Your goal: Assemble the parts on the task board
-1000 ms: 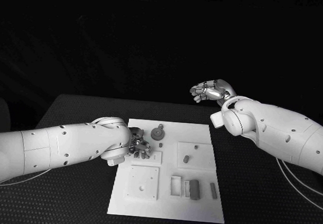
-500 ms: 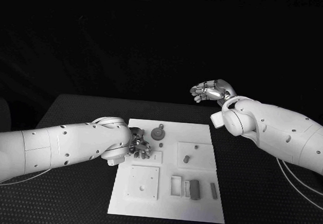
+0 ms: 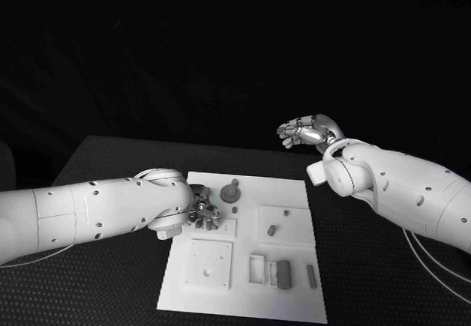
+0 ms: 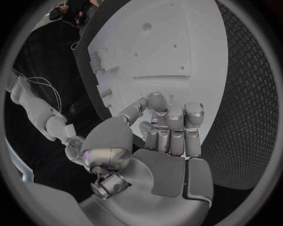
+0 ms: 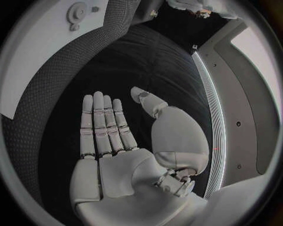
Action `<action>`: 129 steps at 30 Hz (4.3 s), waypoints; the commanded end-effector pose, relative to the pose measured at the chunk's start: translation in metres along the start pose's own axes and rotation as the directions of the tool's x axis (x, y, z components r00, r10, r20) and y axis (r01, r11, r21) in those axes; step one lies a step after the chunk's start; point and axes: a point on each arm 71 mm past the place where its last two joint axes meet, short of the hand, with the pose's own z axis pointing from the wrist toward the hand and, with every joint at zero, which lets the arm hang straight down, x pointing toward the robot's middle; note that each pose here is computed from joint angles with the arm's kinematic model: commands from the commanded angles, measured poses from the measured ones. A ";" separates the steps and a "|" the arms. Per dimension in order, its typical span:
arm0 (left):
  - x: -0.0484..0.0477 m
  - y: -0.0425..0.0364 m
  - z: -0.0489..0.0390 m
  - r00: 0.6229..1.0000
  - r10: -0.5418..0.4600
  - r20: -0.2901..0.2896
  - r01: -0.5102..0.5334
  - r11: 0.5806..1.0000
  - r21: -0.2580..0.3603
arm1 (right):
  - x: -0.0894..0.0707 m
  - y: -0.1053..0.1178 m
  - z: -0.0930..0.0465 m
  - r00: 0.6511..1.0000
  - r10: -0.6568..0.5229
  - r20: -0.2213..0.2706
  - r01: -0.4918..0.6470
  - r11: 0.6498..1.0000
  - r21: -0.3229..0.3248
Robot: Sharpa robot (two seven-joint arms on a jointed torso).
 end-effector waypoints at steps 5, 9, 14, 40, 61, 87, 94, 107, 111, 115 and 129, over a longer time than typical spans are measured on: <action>0.0041 -0.0051 0.0012 0.999 0.051 -0.009 -0.051 0.999 0.008 | 0.004 0.002 0.000 1.000 -0.001 -0.022 0.001 1.000 -0.011; 0.0038 -0.0043 0.0022 0.998 0.058 -0.011 -0.058 0.998 0.003 | 0.004 0.002 0.000 1.000 -0.001 -0.022 0.001 1.000 -0.011; 0.0051 -0.0041 0.0027 0.997 0.071 -0.024 -0.071 0.997 0.003 | 0.004 0.002 0.000 1.000 -0.001 -0.023 0.001 1.000 -0.011; 0.0092 -0.0081 0.0057 0.995 0.095 -0.021 -0.095 0.996 0.006 | 0.005 0.002 0.000 0.999 0.001 -0.033 -0.001 1.000 -0.011; 0.0076 -0.0042 0.0071 0.997 0.075 -0.030 -0.075 0.997 -0.009 | 0.005 0.002 0.000 0.999 0.001 -0.034 -0.001 1.000 -0.012; -0.0038 0.0245 0.0065 0.999 0.050 -0.016 -0.051 0.997 -0.049 | 0.001 0.000 -0.001 1.000 0.004 -0.027 -0.004 1.000 -0.008; -0.0176 0.0286 0.0025 1.000 -0.006 0.002 0.006 0.999 -0.037 | 0.000 -0.001 -0.001 1.000 0.005 -0.027 -0.005 1.000 -0.006; -0.0837 0.0340 -0.0034 0.987 -0.044 0.157 0.050 0.998 -0.031 | -0.005 -0.004 -0.001 1.000 0.002 -0.018 -0.002 1.000 0.001; -0.0921 0.0323 0.0020 0.981 -0.042 0.189 0.049 0.998 -0.032 | -0.005 -0.004 -0.001 1.000 0.002 -0.019 -0.002 1.000 0.001; -0.1023 0.0318 0.0080 0.971 0.003 0.240 0.010 0.999 -0.053 | -0.004 -0.004 -0.001 1.000 0.002 -0.021 -0.002 1.000 0.001; -0.1118 0.0248 0.0218 0.971 0.012 0.238 0.004 0.998 -0.068 | 0.000 -0.002 -0.001 1.000 0.004 -0.029 -0.004 1.000 -0.001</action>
